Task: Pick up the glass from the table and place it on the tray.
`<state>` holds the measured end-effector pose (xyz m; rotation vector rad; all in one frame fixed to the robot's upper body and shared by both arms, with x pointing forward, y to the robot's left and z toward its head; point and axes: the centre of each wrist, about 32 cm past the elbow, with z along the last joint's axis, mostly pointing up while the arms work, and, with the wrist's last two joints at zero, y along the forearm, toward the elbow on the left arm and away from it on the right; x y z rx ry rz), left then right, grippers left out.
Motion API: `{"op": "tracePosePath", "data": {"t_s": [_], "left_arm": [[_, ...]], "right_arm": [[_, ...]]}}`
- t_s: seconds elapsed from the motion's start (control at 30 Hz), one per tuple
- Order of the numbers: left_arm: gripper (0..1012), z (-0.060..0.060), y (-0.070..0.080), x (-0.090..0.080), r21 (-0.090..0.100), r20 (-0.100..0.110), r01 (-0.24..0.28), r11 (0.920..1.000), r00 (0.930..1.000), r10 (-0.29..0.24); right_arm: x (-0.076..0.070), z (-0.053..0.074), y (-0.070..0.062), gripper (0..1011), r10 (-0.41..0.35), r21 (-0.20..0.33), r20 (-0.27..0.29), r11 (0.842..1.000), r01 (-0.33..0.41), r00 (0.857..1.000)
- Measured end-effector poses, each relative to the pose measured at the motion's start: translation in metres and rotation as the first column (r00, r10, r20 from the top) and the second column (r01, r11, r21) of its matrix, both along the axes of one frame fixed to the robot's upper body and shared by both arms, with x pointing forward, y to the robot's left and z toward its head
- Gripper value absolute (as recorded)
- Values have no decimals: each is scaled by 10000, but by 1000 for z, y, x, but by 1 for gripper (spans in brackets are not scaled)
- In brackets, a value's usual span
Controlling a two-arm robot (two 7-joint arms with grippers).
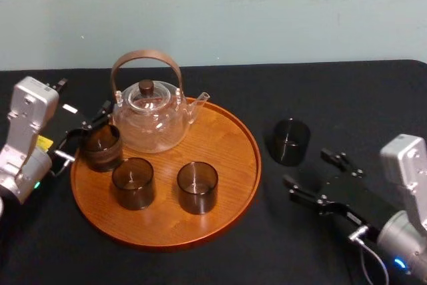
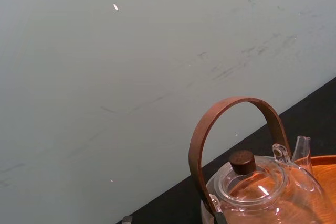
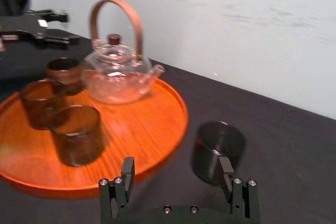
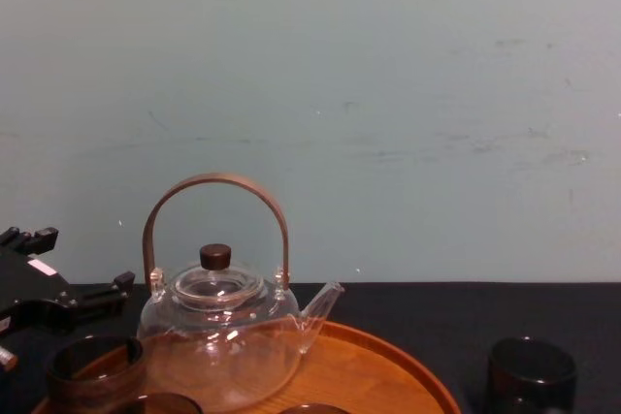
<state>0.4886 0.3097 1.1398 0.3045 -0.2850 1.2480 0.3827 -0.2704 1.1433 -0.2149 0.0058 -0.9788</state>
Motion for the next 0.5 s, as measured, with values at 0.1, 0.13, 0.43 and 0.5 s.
{"op": "tracePosePath", "data": {"t_s": [0.1,0.13,0.43,0.5], "left_arm": [[1001,0,0,0,1,0,0,10000,10000,0],[1001,0,0,0,0,0,0,10000,10000,0],[1001,0,0,0,1,0,0,10000,10000,0],[1001,0,0,0,0,0,0,10000,10000,0]], "right_arm": [[-5,-2,-8,1002,-378,44,-52,9993,379,9993],[-5,-2,-8,1002,-378,44,-52,9993,379,9993],[-1,-9,-21,1002,-1097,326,-220,9934,1103,9937],[4,-10,-24,1002,-1181,364,-283,9922,1191,9926]]}}
